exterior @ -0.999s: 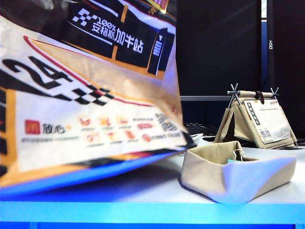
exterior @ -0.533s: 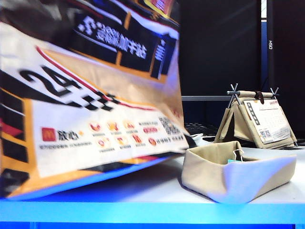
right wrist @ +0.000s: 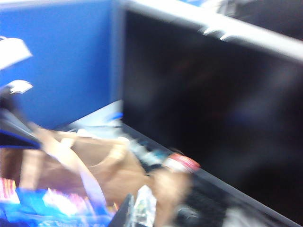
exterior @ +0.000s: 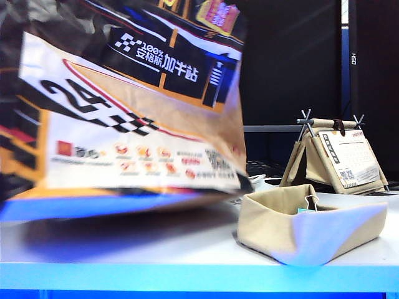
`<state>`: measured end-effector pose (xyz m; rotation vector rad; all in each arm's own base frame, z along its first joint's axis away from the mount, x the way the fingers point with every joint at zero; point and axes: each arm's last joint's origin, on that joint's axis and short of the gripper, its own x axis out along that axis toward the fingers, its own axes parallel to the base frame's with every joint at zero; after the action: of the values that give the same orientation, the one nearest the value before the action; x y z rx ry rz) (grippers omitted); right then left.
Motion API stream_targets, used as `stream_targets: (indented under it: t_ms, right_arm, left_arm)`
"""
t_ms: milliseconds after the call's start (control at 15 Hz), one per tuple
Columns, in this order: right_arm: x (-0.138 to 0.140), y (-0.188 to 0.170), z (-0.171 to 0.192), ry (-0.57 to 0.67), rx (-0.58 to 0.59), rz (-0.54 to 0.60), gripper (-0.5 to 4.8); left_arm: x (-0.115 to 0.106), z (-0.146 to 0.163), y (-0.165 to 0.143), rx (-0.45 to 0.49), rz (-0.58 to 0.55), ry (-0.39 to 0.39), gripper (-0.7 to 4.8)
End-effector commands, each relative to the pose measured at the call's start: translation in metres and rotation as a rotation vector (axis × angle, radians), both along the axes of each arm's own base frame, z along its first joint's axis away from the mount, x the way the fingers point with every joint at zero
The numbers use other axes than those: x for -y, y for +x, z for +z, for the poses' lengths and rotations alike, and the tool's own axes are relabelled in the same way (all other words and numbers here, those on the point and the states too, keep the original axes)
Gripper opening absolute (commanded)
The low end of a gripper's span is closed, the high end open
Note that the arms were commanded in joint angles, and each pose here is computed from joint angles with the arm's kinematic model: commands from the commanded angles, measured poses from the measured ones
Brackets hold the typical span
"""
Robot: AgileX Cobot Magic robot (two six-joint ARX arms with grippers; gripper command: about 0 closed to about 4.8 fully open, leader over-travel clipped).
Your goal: Open the paper bag and put two oranges into the paper bag.
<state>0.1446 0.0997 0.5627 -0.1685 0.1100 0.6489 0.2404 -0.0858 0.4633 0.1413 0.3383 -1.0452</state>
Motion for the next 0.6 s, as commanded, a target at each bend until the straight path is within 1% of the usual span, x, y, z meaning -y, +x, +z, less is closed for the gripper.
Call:
stream_targets:
  t_ms: [67,133,200,266,333,400,466,533,599]
  right_arm:
    - [0.043,-0.062,0.026,0.123,0.192,-0.027,-0.06]
    - [0.055,-0.077,0.025,0.129,0.212,-0.08,-0.06]
    - [0.064,-0.088,0.02,0.111,0.227,-0.137,-0.06]
    - [0.076,-0.102,0.009,0.086,0.235,-0.191,-0.06]
    - [0.082,-0.11,-0.003,0.082,0.229,-0.199,-0.06]
    - [0.088,-0.12,-0.02,0.075,0.218,-0.201,-0.06]
    - [0.096,-0.13,-0.048,0.083,0.217,-0.239,-0.06]
    - [0.104,-0.139,-0.075,0.115,0.232,-0.262,-0.06]
    - [0.111,-0.151,-0.105,0.159,0.277,-0.263,-0.06]
  left_arm:
    - [-0.008,0.03,-0.025,0.223,0.029,-0.049,-0.06]
    - [-0.01,0.037,-0.031,0.276,0.045,-0.059,-0.06]
    - [-0.01,0.038,-0.031,0.289,0.044,-0.063,-0.06]
    - [-0.009,0.035,-0.029,0.281,0.043,-0.06,-0.06]
    - [-0.008,0.026,-0.024,0.269,0.039,-0.048,-0.05]
    - [-0.005,0.009,-0.015,0.24,0.037,-0.037,-0.06]
    - [-0.002,-0.015,-0.002,0.222,0.041,-0.033,-0.06]
    - [0.0,-0.033,0.005,0.21,0.043,-0.03,-0.06]
    - [0.001,-0.048,0.011,0.203,0.061,-0.017,-0.06]
